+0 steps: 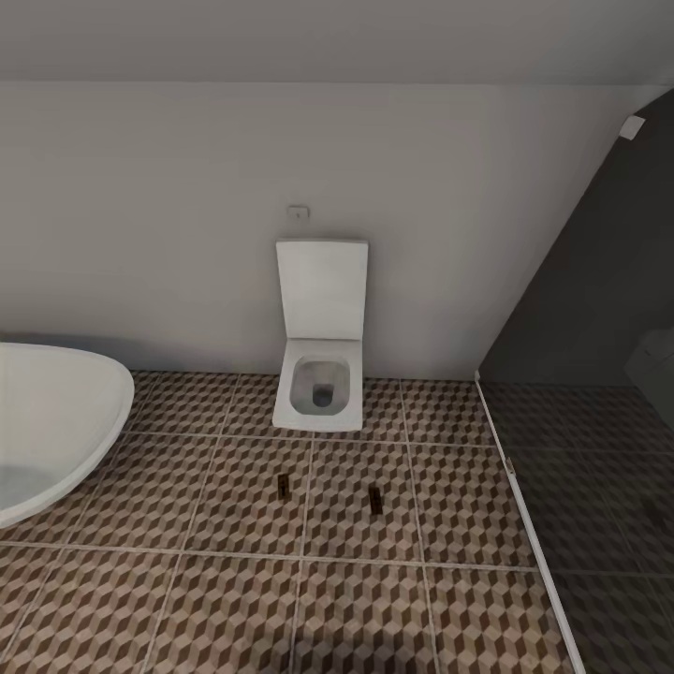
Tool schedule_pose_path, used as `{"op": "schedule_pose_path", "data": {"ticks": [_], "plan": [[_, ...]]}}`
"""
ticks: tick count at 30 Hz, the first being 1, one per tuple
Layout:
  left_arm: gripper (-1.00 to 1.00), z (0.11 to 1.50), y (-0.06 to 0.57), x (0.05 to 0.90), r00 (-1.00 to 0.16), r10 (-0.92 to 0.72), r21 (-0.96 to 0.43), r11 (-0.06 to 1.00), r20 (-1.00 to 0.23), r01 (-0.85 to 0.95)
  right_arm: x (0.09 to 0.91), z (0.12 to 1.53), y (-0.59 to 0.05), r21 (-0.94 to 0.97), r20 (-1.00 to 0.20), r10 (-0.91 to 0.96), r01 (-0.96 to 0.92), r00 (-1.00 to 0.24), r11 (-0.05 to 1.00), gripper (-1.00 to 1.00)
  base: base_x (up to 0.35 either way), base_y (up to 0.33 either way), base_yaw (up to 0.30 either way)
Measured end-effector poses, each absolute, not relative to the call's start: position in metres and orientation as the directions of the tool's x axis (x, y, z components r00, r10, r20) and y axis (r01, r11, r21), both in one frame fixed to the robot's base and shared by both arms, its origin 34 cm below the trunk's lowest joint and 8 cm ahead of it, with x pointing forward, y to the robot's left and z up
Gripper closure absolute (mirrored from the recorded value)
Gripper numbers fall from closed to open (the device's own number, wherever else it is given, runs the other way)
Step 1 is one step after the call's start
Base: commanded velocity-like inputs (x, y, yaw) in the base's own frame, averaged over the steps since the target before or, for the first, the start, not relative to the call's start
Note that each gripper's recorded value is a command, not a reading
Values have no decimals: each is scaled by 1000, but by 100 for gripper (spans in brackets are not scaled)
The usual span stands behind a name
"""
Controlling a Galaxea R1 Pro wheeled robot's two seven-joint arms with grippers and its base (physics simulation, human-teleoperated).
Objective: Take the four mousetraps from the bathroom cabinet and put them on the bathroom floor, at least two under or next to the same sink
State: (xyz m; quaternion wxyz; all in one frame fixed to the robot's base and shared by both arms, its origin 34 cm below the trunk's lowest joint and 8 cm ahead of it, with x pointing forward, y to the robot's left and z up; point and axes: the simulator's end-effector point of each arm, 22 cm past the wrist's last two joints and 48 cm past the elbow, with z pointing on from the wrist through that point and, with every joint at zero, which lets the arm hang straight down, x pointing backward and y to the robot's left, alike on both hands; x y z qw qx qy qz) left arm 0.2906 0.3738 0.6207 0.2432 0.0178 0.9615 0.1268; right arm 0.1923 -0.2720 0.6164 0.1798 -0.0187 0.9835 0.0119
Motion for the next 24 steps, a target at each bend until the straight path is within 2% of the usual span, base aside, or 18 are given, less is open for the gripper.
{"op": "schedule_pose_path", "data": {"ticks": [24], "plan": [[-100,621,374,291,-881,96,252,967,-463,-27,193,616,-272,17,-354,-33,-41,-935,999,-100,0,0,0]]}}
